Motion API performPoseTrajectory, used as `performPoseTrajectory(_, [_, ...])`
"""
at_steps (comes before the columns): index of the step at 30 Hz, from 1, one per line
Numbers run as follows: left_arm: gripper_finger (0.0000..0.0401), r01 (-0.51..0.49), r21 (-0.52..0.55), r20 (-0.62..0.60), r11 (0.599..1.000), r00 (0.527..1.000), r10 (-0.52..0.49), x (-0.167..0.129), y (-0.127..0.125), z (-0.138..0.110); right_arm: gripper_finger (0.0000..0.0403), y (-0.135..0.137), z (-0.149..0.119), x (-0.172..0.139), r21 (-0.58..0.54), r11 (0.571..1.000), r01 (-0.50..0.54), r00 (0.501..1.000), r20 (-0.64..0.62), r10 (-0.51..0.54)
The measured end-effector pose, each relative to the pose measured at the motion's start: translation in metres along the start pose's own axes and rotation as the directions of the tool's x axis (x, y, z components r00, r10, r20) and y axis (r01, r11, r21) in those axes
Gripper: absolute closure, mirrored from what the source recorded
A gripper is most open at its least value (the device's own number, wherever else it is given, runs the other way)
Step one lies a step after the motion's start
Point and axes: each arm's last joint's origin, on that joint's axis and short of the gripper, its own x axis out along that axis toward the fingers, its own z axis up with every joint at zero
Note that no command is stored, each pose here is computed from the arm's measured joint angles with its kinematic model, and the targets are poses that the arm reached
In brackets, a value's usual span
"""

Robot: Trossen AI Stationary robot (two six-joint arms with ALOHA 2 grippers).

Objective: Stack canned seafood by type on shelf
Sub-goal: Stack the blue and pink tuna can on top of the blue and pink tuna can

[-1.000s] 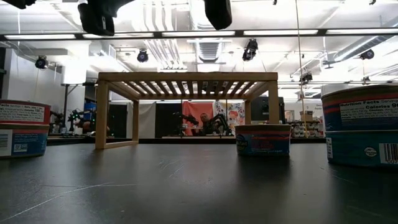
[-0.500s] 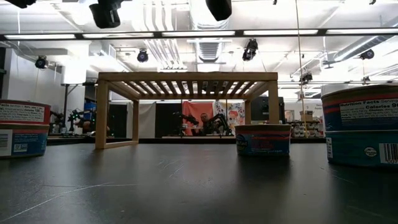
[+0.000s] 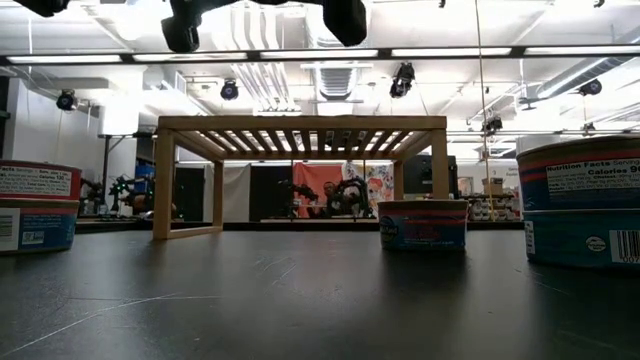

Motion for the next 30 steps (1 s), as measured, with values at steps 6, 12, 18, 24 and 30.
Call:
performPoseTrajectory(6, [0.0084,-0.02,0.011,-0.027,1.0,0.999,0.02,0.003,-0.006,0.004,0.0221,0.002,-0.002,0.001,-0.006,1.0,-0.007,1.0,-0.018,0.007])
performPoseTrajectory(12, [0.0052,-0.102,0.045,-0.079,0.994,0.991,0.106,0.008,-0.015,0.01,0.0221,0.004,-0.004,0.002,-0.029,0.999,-0.021,0.999,-0.026,0.021])
performPoseTrajectory(18, [0.0047,-0.171,0.148,-0.104,0.974,0.977,0.188,0.01,-0.031,0.023,0.0221,0.001,-0.014,0.009,-0.007,1.0,-0.013,0.998,-0.059,0.012])
performPoseTrajectory(24, [0.0046,-0.222,0.235,-0.095,0.946,0.964,0.25,0.009,-0.052,0.043,0.0221,0.002,-0.031,0.015,0.012,0.999,-0.037,0.988,-0.152,0.039])
performPoseTrajectory(30, [0.0046,-0.222,0.357,-0.11,0.907,0.955,0.277,0.006,-0.06,0.051,0.0221,-0.003,-0.054,0.022,0.088,0.995,-0.049,0.978,-0.199,0.066])
